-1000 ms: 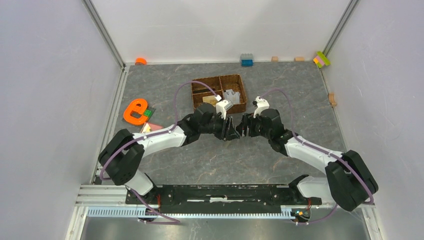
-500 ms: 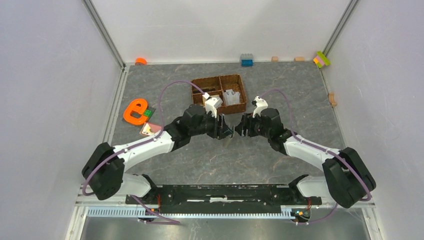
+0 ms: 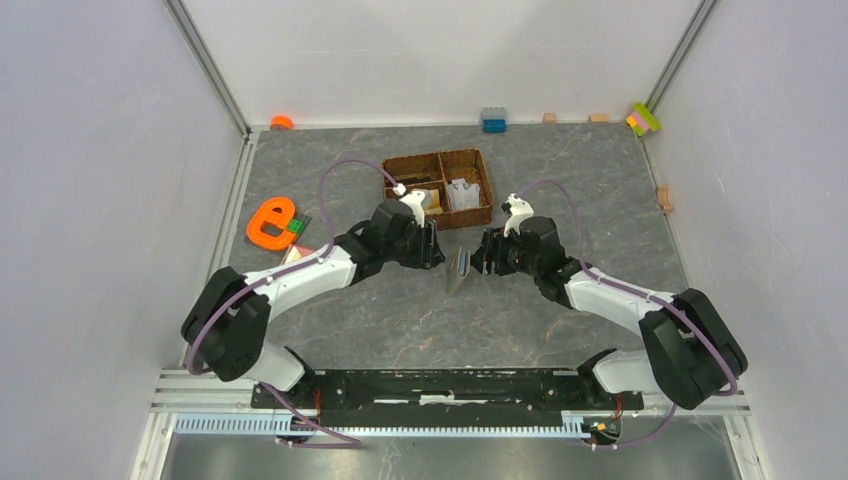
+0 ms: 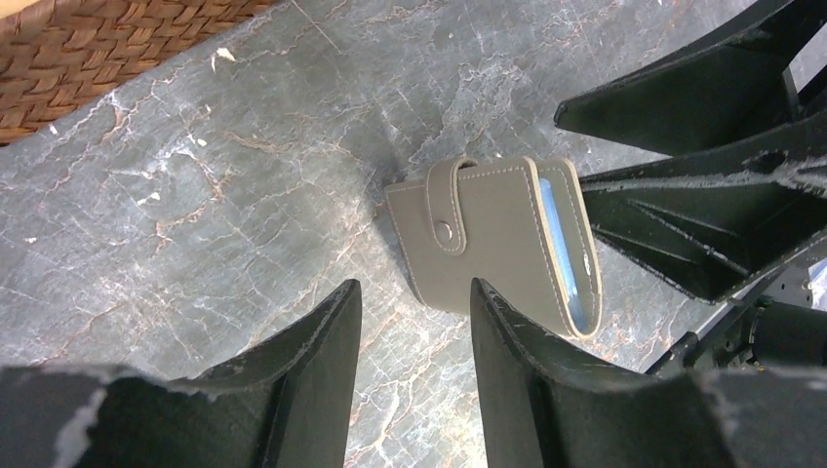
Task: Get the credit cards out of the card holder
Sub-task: Pick up the card holder from the center of the board.
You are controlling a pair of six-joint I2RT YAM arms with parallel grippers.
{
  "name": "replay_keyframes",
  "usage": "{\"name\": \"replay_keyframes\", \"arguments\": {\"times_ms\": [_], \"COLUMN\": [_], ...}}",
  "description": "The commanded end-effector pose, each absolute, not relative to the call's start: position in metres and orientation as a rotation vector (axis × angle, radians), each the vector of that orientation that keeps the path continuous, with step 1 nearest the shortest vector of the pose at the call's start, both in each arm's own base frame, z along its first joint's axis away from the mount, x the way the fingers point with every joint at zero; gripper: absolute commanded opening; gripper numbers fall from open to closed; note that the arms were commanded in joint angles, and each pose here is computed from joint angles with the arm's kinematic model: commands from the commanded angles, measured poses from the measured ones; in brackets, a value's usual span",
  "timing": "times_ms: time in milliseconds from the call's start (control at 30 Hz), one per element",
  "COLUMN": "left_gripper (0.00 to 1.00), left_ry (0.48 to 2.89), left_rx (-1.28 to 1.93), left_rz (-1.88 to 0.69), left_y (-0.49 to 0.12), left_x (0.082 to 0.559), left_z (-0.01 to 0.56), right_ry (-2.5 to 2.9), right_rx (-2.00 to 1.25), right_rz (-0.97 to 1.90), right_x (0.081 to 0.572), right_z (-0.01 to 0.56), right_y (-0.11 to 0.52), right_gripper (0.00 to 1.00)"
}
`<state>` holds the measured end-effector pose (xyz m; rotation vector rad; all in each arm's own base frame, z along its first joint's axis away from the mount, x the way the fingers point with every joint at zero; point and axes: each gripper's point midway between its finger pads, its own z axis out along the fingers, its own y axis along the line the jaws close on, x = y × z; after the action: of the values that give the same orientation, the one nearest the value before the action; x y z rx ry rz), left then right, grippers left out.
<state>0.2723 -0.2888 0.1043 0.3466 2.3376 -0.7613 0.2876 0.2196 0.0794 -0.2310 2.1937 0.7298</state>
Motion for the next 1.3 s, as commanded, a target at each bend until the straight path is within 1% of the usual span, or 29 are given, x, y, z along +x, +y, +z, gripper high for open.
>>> {"name": "replay_keyframes", "arguments": {"times_ms": [0, 233, 333, 467, 567, 700, 800, 867, 900, 967, 1000, 1033, 1200, 1267], "left_gripper": [0.53, 0.57, 0.57, 0.57, 0.57, 0.56, 0.52, 0.46, 0.39, 0.16, 0.10, 0.07, 0.02, 0.02], "left_ry": [2.337, 2.380, 2.350, 2.349, 2.359, 2.363, 2.361, 2.353, 2.346, 2.314, 2.299, 2.290, 2.272, 2.268], "left_rx": [0.405, 0.494, 0.555, 0.581, 0.583, 0.563, 0.552, 0.547, 0.548, 0.549, 0.551, 0.551, 0.516, 0.500], "left_rz": [-0.700, -0.791, -0.899, -0.957, -0.960, -0.893, -0.862, -0.836, -0.823, -0.812, -0.812, -0.811, -0.785, -0.774], "left_y": [-0.291, -0.312, -0.327, -0.337, -0.339, -0.333, -0.332, -0.329, -0.327, -0.326, -0.326, -0.325, -0.320, -0.318], "left_x": [0.282, 0.274, 0.269, 0.268, 0.268, 0.276, 0.280, 0.283, 0.284, 0.287, 0.288, 0.288, 0.291, 0.292], "left_z": [0.106, 0.091, 0.091, 0.085, 0.081, 0.075, 0.073, 0.074, 0.074, 0.080, 0.082, 0.084, 0.090, 0.091], "right_ry": [2.167, 2.187, 2.191, 2.201, 2.216, 2.234, 2.235, 2.234, 2.233, 2.232, 2.231, 2.233, 2.229, 2.213], "right_rx": [-0.249, -0.258, -0.260, -0.266, -0.272, -0.280, -0.289, -0.292, -0.295, -0.297, -0.300, -0.302, -0.303, -0.306], "right_rz": [0.781, 0.788, 0.788, 0.796, 0.802, 0.811, 0.823, 0.822, 0.822, 0.820, 0.818, 0.817, 0.809, 0.812], "right_x": [0.291, 0.291, 0.291, 0.291, 0.291, 0.290, 0.290, 0.289, 0.289, 0.289, 0.289, 0.289, 0.290, 0.290], "right_z": [0.086, 0.080, 0.079, 0.076, 0.071, 0.066, 0.066, 0.066, 0.066, 0.066, 0.066, 0.066, 0.068, 0.073], "right_y": [0.228, 0.231, 0.231, 0.233, 0.234, 0.237, 0.239, 0.239, 0.239, 0.239, 0.239, 0.239, 0.239, 0.239], "right_gripper": [0.66, 0.66, 0.66, 0.67, 0.67, 0.66, 0.66, 0.66, 0.66, 0.66, 0.66, 0.66, 0.66, 0.66]}}
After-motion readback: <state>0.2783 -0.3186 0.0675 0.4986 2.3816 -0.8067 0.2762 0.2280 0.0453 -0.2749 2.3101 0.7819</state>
